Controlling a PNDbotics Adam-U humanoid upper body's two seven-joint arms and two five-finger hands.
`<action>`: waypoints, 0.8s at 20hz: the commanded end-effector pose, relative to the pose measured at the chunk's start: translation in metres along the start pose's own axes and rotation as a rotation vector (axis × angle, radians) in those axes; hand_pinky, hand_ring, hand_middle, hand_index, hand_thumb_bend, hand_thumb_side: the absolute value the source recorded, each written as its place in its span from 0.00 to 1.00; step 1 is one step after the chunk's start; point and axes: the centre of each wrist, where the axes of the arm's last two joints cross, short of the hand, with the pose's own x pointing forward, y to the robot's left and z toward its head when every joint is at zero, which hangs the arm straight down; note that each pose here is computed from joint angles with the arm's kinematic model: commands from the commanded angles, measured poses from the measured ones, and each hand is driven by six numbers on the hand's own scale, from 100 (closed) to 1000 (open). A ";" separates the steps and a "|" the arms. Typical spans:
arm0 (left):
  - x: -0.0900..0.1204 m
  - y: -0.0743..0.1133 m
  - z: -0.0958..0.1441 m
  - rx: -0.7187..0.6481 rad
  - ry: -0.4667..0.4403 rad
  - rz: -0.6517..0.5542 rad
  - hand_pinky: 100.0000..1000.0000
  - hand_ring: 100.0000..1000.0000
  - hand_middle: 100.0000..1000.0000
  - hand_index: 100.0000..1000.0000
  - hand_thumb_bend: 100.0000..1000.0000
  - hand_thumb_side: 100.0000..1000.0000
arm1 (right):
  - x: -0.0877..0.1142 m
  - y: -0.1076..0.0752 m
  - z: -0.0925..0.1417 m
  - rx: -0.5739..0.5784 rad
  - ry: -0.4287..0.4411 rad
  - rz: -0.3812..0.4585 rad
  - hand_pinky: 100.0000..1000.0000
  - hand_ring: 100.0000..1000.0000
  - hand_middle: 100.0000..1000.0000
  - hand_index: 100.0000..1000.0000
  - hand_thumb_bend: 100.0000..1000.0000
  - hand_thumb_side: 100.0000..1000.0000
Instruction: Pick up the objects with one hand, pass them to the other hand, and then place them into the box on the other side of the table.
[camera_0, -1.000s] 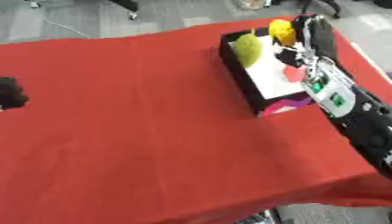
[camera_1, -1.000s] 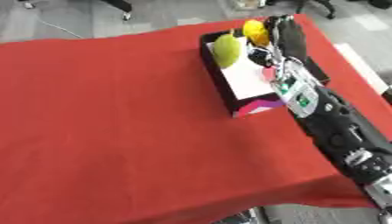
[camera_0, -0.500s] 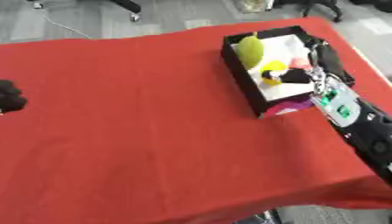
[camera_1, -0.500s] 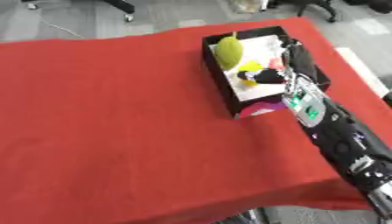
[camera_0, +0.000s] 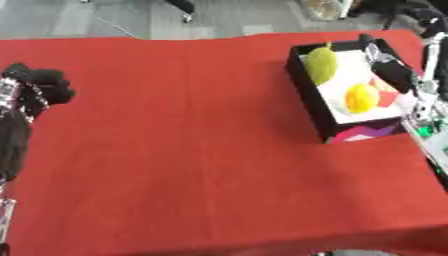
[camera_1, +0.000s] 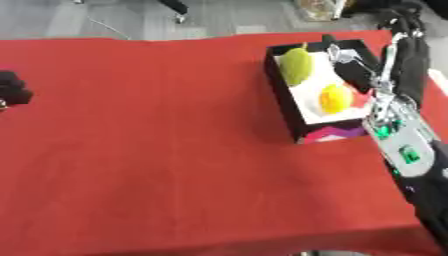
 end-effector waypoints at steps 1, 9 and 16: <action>0.009 -0.003 -0.002 0.066 -0.067 0.004 0.72 0.62 0.57 0.69 0.00 0.91 | 0.029 -0.007 0.010 -0.062 -0.039 -0.146 0.57 0.71 0.62 0.79 0.49 0.61; 0.004 -0.018 0.001 0.126 -0.083 -0.001 0.73 0.65 0.61 0.74 0.00 0.98 | 0.043 0.031 0.061 -0.023 -0.025 -0.357 0.54 0.68 0.59 0.76 0.45 0.56; 0.000 -0.027 0.004 0.114 -0.076 -0.002 0.74 0.66 0.62 0.78 0.00 1.00 | 0.031 0.053 0.088 -0.001 0.025 -0.396 0.52 0.64 0.56 0.72 0.44 0.52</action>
